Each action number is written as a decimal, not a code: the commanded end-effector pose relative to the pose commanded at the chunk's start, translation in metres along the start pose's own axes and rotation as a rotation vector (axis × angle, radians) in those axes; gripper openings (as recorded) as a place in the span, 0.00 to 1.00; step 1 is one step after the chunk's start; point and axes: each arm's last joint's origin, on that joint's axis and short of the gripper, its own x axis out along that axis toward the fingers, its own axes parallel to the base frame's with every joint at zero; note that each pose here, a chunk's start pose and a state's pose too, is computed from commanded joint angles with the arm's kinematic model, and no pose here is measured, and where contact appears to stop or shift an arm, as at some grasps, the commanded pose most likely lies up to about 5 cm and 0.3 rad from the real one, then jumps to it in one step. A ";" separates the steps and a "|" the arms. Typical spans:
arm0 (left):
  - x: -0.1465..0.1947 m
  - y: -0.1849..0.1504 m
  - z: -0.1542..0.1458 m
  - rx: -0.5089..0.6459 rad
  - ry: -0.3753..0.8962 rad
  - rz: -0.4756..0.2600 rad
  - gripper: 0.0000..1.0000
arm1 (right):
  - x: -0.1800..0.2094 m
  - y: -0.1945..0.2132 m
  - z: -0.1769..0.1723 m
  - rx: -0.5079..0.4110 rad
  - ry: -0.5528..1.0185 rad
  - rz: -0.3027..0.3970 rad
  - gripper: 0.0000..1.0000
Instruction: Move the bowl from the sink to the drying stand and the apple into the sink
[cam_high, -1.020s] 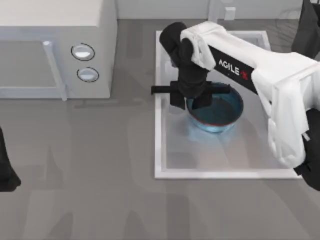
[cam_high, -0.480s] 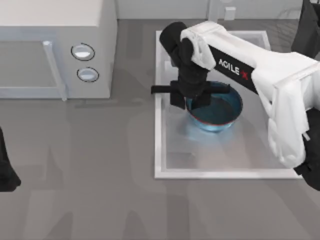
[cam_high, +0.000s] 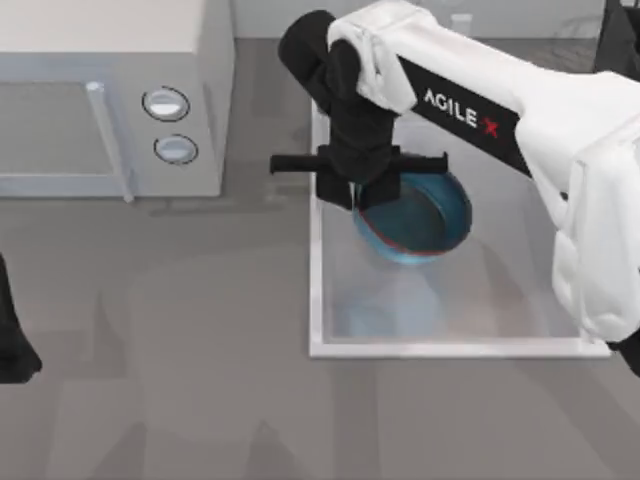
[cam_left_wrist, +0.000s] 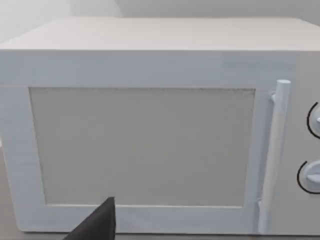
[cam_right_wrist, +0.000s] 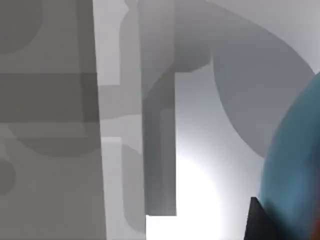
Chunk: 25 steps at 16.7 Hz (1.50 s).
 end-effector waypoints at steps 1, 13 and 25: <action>0.000 0.000 0.000 0.000 0.000 0.000 1.00 | -0.025 0.005 -0.011 0.002 -0.001 0.000 0.00; 0.000 0.000 0.000 0.000 0.000 0.000 1.00 | -0.264 -0.032 -0.195 0.004 -0.009 0.007 0.00; 0.000 0.000 0.000 0.000 0.000 0.000 1.00 | -0.272 -0.067 -0.171 0.043 -0.047 0.166 0.00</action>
